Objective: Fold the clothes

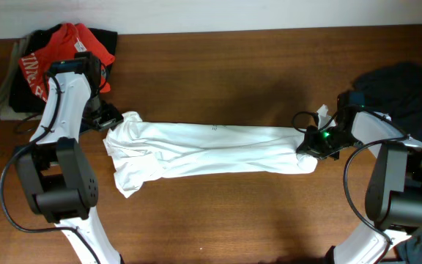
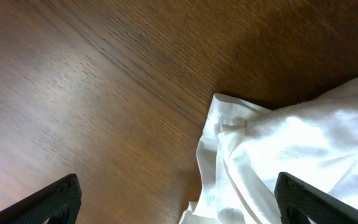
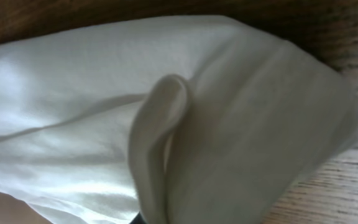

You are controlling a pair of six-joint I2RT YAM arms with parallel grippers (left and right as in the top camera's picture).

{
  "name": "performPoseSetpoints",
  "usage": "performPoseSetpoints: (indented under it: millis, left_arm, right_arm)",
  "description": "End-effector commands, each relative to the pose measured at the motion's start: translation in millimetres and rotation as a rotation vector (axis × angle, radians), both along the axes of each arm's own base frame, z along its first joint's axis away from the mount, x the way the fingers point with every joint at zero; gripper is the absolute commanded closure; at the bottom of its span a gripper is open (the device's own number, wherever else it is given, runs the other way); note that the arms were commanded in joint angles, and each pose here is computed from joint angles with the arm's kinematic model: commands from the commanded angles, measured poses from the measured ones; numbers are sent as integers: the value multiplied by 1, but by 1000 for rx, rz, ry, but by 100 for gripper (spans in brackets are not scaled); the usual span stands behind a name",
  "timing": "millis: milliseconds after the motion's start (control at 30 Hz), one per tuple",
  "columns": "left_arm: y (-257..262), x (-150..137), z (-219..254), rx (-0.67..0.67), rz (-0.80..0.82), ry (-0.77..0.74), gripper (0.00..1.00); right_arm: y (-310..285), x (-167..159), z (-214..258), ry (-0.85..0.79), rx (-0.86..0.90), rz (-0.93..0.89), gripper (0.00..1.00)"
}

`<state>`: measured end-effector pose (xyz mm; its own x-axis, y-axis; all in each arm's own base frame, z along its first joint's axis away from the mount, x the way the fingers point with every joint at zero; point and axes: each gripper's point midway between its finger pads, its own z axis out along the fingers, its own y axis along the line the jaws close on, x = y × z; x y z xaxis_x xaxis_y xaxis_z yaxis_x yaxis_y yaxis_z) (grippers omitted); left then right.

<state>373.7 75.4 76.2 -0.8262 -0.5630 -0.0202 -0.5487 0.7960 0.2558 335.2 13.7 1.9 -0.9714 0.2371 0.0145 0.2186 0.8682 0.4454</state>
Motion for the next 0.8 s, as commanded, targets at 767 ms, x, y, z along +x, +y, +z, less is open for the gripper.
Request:
performPoseSetpoints:
  millis: [767]
  left_arm:
    - [-2,-1,2,-4,0,-4,1]
  right_arm:
    - [-36,20,99,117,-352,-63,96]
